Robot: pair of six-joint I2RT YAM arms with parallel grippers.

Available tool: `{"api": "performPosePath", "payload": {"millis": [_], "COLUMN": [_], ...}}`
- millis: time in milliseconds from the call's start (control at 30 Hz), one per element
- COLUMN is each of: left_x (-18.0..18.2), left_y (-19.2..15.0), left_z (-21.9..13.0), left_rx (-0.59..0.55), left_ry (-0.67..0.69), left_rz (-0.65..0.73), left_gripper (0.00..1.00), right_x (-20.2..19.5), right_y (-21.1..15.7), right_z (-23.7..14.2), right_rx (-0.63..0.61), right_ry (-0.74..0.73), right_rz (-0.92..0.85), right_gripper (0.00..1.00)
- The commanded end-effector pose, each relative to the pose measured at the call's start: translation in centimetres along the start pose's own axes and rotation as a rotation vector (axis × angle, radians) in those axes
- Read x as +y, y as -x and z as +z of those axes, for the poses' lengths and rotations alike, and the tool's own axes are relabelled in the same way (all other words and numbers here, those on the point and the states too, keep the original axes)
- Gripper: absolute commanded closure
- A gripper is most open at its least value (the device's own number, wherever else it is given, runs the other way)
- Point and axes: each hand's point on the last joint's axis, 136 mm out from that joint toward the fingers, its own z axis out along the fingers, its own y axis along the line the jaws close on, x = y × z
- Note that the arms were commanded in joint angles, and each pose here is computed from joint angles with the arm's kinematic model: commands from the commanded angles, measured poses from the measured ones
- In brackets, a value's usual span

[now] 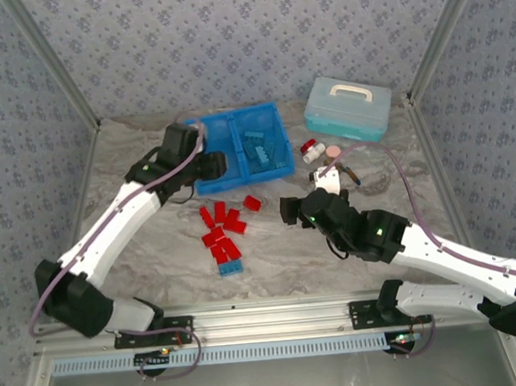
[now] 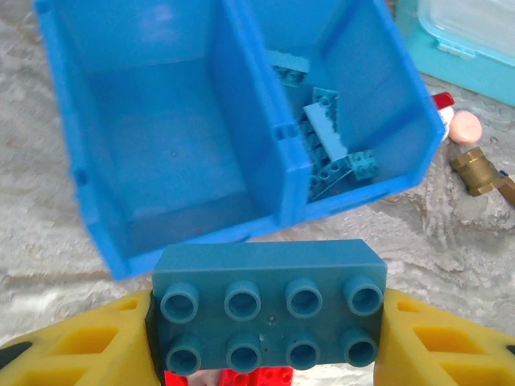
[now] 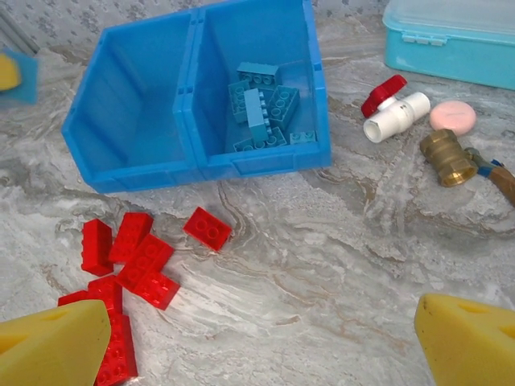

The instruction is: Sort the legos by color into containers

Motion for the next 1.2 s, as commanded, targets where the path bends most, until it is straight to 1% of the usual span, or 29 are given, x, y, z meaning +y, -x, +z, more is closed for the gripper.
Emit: {"api": "performPosePath", "payload": {"millis": [0, 100, 267, 333, 467, 533, 633, 767, 833, 900, 933, 1000, 1067, 1133, 1167], "left_x": [-2.7, -4.8, -7.4, -8.0, -9.2, -9.5, -9.3, -8.8, -8.9, -8.9, -9.0, -9.5, -10.1, -10.6, -10.9], "left_y": [2.0, 3.6, 5.4, 4.9, 4.2, 3.6, 2.6, 1.3, 0.4, -0.1, -0.2, 0.1, 0.9, 2.1, 2.8], "left_z": [2.9, 5.8, 11.8, 14.1, 17.8, 19.3, 21.1, 22.6, 23.2, 23.4, 23.3, 22.8, 21.8, 20.5, 19.7], "left_rx": [-0.001, 0.007, 0.025, 0.064, 0.104, 0.12, 0.144, 0.174, 0.199, 0.21, 0.214, 0.209, 0.189, 0.163, 0.148], "left_ry": [0.026, 0.016, 0.02, 0.031, 0.068, 0.08, 0.095, 0.11, 0.098, 0.1, 0.094, 0.078, 0.06, 0.04, 0.031], "left_rz": [0.101, 0.136, 0.167, 0.182, 0.258, 0.284, 0.285, 0.276, 0.271, 0.271, 0.271, 0.268, 0.264, 0.26, 0.256], "left_gripper": [0.49, 0.5, 0.5, 0.51, 0.51, 0.51, 0.51, 0.49, 0.45, 0.42, 0.39, 0.3, 0.21, 0.14, 0.12], "right_x": [1.3, 1.3, 2.9, 3.3, 5.0, 5.3, 5.0, 4.8, 4.6, 4.6, 4.5, 4.5, 4.4, 4.4, 4.4], "right_y": [0.4, -0.1, -0.7, -0.7, -1.2, -1.5, -1.6, -1.5, -1.4, -1.3, -1.2, -1.2, -1.1, -1.0, -1.0], "right_z": [-0.2, -0.2, -0.9, -1.5, -2.4, -2.6, -2.5, -2.5, -2.6, -2.7, -2.8, -2.8, -2.8, -2.8, -2.8], "right_rx": [-0.009, -0.008, -0.037, -0.044, -0.026, -0.015, -0.015, -0.017, -0.019, -0.019, -0.022, -0.024, -0.025, -0.028, -0.029], "right_ry": [0.055, 0.071, 0.229, 0.282, 0.398, 0.42, 0.405, 0.39, 0.387, 0.385, 0.385, 0.384, 0.382, 0.38, 0.377], "right_rz": [-0.022, -0.021, -0.048, -0.059, -0.14, -0.162, -0.156, -0.155, -0.155, -0.154, -0.15, -0.148, -0.145, -0.141, -0.138], "right_gripper": [0.01, 0.01, 0.02, 0.04, 0.05, 0.04, 0.03, 0.03, 0.03, 0.03, 0.03, 0.03, 0.03, 0.03, 0.03]}}
